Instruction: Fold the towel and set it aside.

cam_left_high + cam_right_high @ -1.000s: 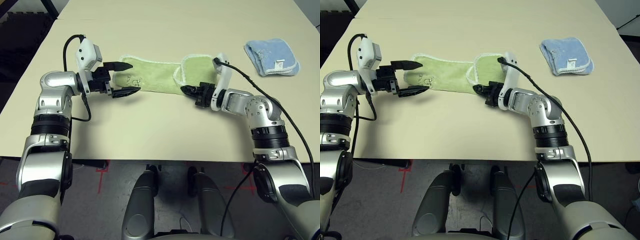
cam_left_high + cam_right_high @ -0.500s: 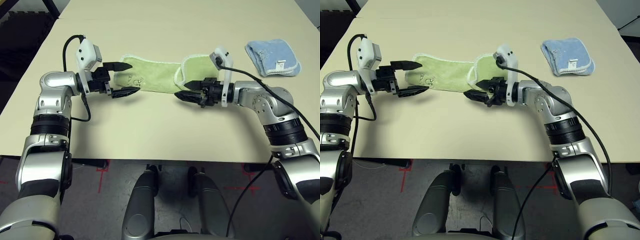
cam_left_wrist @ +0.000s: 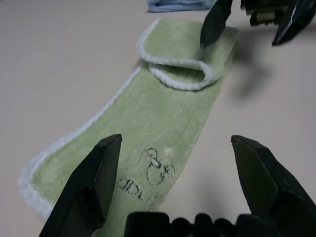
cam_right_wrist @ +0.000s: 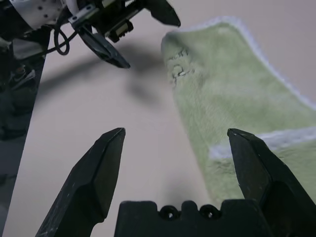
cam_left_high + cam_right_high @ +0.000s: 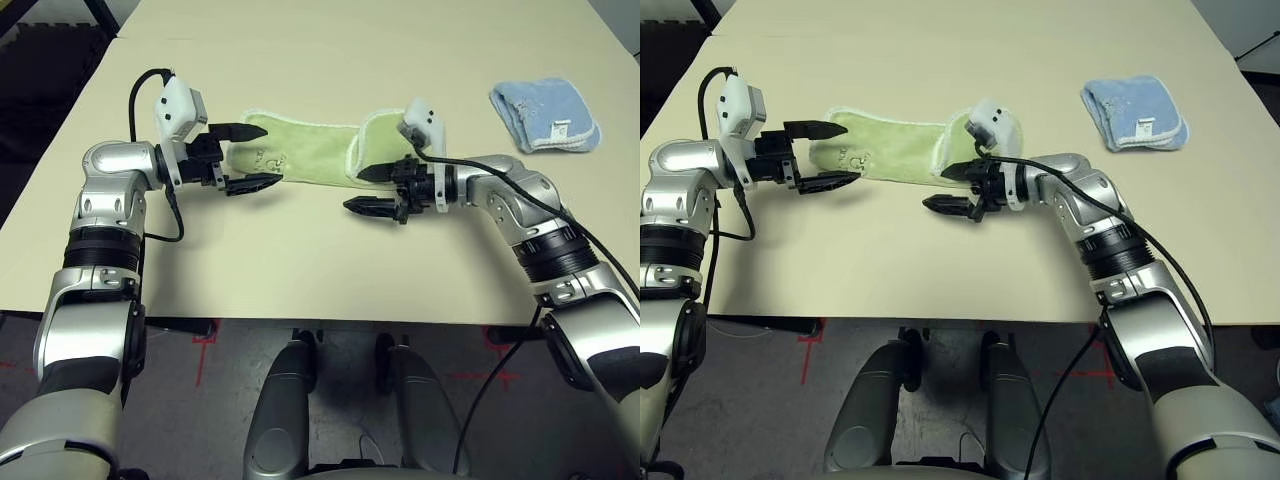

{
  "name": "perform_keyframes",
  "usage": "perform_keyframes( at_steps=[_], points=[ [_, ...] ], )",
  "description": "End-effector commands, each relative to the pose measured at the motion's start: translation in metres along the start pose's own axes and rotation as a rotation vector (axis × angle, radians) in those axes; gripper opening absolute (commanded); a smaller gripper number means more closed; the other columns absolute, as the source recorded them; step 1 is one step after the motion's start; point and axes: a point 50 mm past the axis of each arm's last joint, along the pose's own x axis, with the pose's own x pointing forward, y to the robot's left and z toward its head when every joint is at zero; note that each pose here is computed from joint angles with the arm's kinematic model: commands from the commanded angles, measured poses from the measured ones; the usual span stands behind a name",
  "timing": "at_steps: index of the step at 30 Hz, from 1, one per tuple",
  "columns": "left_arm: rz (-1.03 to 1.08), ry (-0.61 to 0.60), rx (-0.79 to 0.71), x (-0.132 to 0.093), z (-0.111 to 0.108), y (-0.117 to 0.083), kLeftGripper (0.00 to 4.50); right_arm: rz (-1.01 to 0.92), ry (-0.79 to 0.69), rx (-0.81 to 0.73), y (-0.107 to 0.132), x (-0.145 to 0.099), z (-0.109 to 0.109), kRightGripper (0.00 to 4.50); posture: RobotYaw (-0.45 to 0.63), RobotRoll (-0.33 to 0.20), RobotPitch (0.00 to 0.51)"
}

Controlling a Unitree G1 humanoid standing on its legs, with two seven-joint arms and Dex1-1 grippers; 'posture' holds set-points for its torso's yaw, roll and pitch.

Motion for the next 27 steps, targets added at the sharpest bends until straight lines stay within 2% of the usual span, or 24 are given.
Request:
perform_keyframes(
  at_steps=[1,6,8,12,15,18,25,26,27],
  points=[
    [-0.013,0.019,-0.005,-0.001,-0.004,-0.002,4.5,-0.029,-0.047,0.035,-0.006,-0.031,-0.007,4.48,0.04,0.0,0.241],
    [0.001,0.011,-0.035,-0.002,-0.006,-0.002,4.5,-0.081,-0.002,-0.166,-0.013,-0.078,-0.026,4.48,0.03,0.0,0.242],
    [0.012,0.002,-0.056,-0.001,-0.008,-0.003,4.5,-0.091,0.033,-0.249,-0.014,-0.091,-0.032,4.48,0.03,0.0,0.241],
    [0.031,-0.023,-0.111,0.0,-0.011,-0.006,4.5,-0.101,0.06,-0.301,-0.016,-0.109,-0.037,4.48,0.02,0.0,0.24],
    [0.065,-0.024,-0.135,0.0,-0.013,-0.008,4.5,-0.055,0.105,-0.309,-0.015,-0.116,-0.041,4.48,0.03,0.0,0.239],
    [0.193,0.017,-0.159,0.0,-0.015,-0.002,4.5,-0.041,0.121,-0.31,-0.015,-0.119,-0.043,4.48,0.04,0.0,0.241],
    [0.356,0.003,-0.391,-0.011,0.004,0.017,4.5,-0.078,0.085,-0.292,-0.019,-0.116,-0.039,4.48,0.05,0.0,0.245],
    [0.371,0.003,-0.435,-0.013,0.007,0.019,4.5,-0.078,0.081,-0.288,-0.019,-0.115,-0.039,4.48,0.05,0.0,0.249],
    [0.408,-0.002,-0.548,-0.018,0.01,0.025,4.5,-0.076,0.075,-0.287,-0.019,-0.113,-0.039,4.48,0.05,0.0,0.25]
  ],
)
